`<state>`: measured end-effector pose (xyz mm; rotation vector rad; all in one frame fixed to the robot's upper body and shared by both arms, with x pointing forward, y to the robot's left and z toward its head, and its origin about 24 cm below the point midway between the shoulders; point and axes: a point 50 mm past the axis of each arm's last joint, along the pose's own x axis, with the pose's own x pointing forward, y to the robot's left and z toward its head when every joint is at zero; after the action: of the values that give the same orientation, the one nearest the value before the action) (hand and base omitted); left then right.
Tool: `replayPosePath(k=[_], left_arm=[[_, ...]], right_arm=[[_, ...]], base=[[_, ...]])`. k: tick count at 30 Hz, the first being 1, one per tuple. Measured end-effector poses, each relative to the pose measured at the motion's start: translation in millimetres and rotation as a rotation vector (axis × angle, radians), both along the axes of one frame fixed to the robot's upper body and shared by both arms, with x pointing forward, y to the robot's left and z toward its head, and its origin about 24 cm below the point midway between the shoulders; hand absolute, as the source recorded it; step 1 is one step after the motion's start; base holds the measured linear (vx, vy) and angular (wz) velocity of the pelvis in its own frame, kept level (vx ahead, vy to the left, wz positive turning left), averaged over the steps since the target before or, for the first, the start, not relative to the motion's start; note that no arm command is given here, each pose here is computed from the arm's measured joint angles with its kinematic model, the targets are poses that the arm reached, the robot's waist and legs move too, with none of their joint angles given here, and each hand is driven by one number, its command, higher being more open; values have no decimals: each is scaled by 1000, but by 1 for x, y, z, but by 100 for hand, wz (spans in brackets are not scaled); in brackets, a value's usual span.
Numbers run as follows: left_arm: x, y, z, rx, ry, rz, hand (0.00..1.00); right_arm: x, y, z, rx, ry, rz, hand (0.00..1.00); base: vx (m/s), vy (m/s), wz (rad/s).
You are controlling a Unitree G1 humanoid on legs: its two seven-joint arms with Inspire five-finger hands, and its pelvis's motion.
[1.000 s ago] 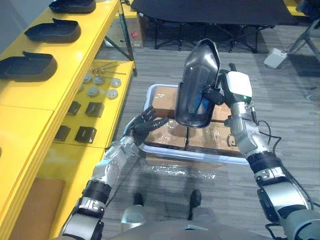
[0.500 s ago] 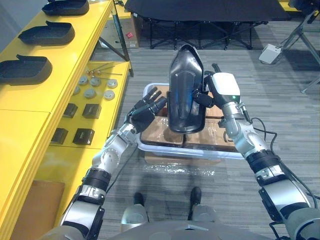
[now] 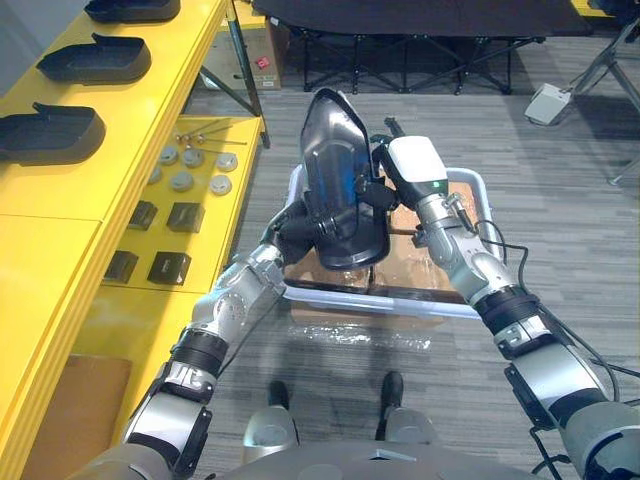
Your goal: Walk over and take three plastic housings, then place them on the shelf
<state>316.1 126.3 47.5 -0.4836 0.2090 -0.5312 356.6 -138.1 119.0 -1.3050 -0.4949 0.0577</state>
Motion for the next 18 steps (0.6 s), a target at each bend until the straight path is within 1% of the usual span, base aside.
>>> replayPosePath(k=[3, 6, 12, 14, 18], left_arm=[[-2, -3, -6, 110, 13, -17, 0], [-2, -4, -11, 194, 44, 3, 0], [0, -3, -11, 202, 60, 59, 0], [1, -2, -10, 203, 60, 107, 0], [4, -4, -2, 186, -3, 128, 0]], right_arm=[[0, 4, 0, -1, -1, 18, 0], [0, 7, 1, -2, -2, 28, 0], [-1, 12, 1, 24, -4, 27, 0], [-3, 17, 6, 46, -25, 47, 0], [-4, 18, 14, 108, -56, 35, 0]], base=[[0, 0, 0], [0, 0, 0], [0, 0, 0], [0, 0, 0], [0, 0, 0]])
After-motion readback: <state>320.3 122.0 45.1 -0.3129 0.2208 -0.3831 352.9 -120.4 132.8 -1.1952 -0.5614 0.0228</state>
